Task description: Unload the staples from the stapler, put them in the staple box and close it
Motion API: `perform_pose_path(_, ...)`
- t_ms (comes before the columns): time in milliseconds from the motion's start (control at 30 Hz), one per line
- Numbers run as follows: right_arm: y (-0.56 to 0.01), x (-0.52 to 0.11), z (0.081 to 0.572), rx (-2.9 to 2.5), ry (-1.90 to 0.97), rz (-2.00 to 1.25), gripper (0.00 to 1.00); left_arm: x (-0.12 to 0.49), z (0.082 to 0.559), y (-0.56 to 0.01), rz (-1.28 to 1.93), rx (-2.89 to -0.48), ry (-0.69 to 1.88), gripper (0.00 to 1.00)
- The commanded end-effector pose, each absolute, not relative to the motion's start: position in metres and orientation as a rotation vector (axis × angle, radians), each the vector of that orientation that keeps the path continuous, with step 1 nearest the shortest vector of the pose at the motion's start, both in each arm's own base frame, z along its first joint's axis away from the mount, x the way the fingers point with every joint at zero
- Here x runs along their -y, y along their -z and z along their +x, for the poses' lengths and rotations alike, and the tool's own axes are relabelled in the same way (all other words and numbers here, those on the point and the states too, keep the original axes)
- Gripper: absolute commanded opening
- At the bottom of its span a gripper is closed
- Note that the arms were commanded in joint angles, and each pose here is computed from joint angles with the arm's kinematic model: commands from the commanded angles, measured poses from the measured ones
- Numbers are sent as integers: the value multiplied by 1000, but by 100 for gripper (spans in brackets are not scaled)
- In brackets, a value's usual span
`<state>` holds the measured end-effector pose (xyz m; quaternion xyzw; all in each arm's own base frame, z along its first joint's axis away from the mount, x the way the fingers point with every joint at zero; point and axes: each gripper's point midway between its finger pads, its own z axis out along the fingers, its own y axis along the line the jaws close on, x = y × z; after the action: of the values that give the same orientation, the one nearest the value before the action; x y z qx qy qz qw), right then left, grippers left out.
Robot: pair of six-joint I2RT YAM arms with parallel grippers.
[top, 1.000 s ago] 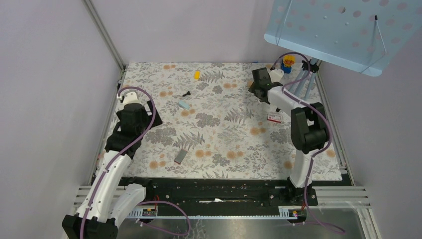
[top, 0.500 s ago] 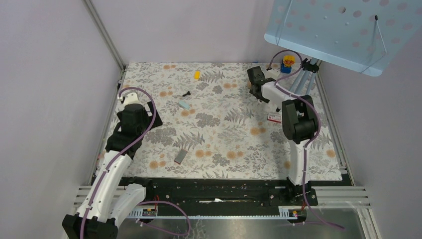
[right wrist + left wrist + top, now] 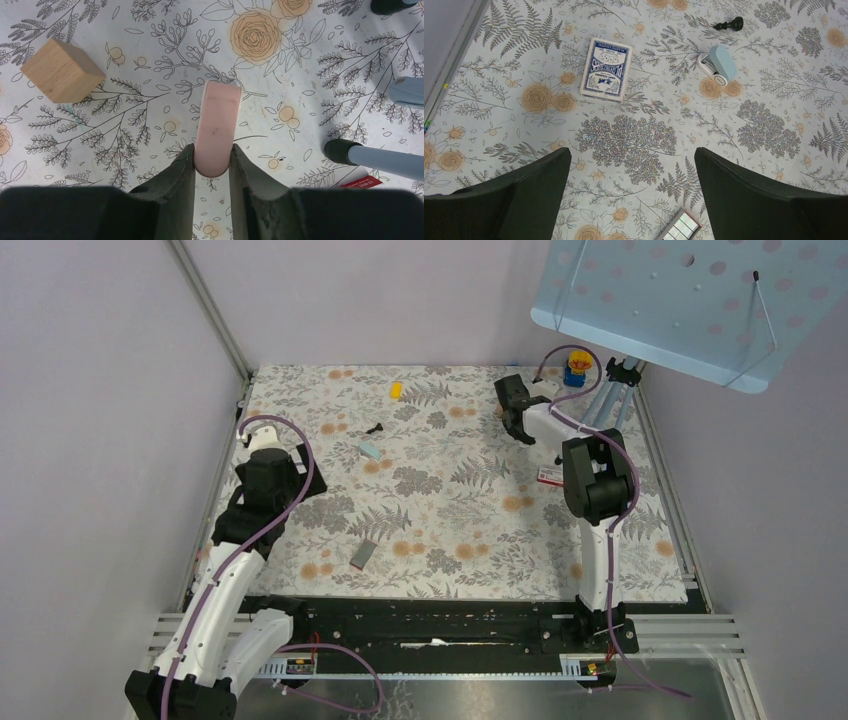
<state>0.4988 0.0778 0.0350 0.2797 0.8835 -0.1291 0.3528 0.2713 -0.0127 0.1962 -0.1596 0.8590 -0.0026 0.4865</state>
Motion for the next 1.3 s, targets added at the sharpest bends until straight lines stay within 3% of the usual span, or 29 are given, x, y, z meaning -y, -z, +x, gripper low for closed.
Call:
perform_pose_path(0,-52,-84,503,-2274,297,672,5,16,276,-206,-382,-2049,34,99)
perform_pose_path(100,-58,-92,493,-2290,274,616,0,16,275,-206,-382,-2048,35,99)
perform_pose_path(433,-85,-134,432,-2312,82,365,0,17,276,-207,-380,-2047,40,99)
perform_pose_path(967,-76,-235,287,-2455,-317,-280,5,39,271,-205,-436,-2017,235,99)
perform_pose_path(1267,-46,-240,256,-2491,-253,-512,10,43,275,-199,-418,-2054,235,99)
